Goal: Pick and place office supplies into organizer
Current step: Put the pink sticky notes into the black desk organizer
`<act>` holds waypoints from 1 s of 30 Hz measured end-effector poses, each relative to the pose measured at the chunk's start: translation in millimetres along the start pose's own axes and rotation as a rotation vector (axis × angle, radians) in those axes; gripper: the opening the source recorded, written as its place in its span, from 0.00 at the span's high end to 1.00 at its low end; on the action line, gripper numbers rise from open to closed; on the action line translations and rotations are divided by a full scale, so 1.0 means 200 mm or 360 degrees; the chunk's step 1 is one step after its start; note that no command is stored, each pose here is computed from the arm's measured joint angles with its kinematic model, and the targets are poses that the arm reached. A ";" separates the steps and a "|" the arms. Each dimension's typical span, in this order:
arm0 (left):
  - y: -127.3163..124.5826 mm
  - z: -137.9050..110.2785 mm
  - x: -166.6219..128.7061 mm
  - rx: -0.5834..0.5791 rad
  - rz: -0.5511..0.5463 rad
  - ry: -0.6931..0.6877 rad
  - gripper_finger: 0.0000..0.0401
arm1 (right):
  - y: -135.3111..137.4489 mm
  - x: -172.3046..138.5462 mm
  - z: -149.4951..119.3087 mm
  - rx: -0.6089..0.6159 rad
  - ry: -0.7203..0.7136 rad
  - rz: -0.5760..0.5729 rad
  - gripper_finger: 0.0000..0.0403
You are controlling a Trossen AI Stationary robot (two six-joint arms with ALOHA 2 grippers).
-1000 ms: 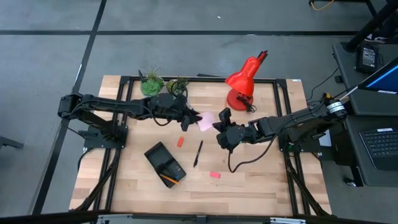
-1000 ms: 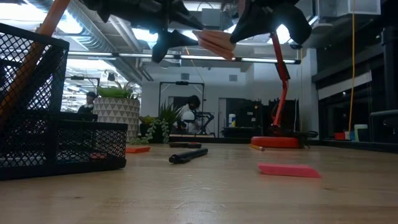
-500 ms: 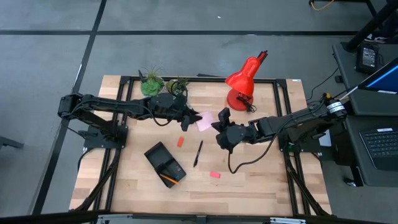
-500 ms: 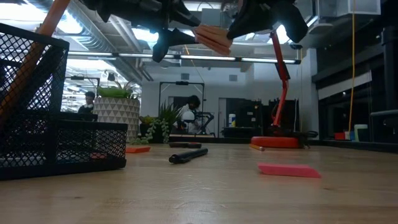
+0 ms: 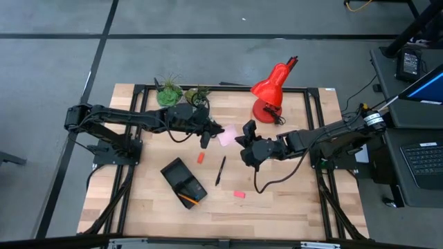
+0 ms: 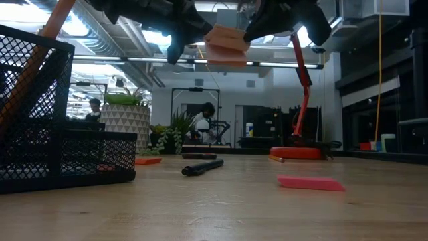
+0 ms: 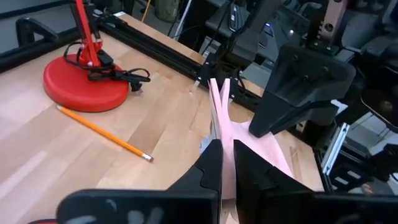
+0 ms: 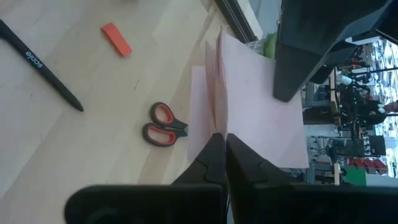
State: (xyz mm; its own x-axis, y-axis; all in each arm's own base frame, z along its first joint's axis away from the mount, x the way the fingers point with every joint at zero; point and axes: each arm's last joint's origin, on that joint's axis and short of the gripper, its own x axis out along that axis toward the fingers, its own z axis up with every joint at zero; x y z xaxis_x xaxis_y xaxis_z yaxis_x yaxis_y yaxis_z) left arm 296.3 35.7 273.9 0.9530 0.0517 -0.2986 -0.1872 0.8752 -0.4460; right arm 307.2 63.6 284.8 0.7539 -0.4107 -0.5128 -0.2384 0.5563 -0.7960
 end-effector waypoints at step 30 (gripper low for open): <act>-0.09 0.05 -0.25 0.0296 0.0176 -0.0057 0.98 | 0.05 -0.01 -0.05 0.0430 0.0150 0.0136 0.61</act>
State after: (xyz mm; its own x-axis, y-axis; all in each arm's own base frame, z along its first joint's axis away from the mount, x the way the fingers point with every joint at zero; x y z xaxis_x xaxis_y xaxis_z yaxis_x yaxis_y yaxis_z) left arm 254.6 22.3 305.9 0.9375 0.1666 -0.3056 -0.2472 0.9367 -0.2478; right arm 297.6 62.0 274.4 0.6748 -0.4126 -0.6119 -0.1174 0.7585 -0.6410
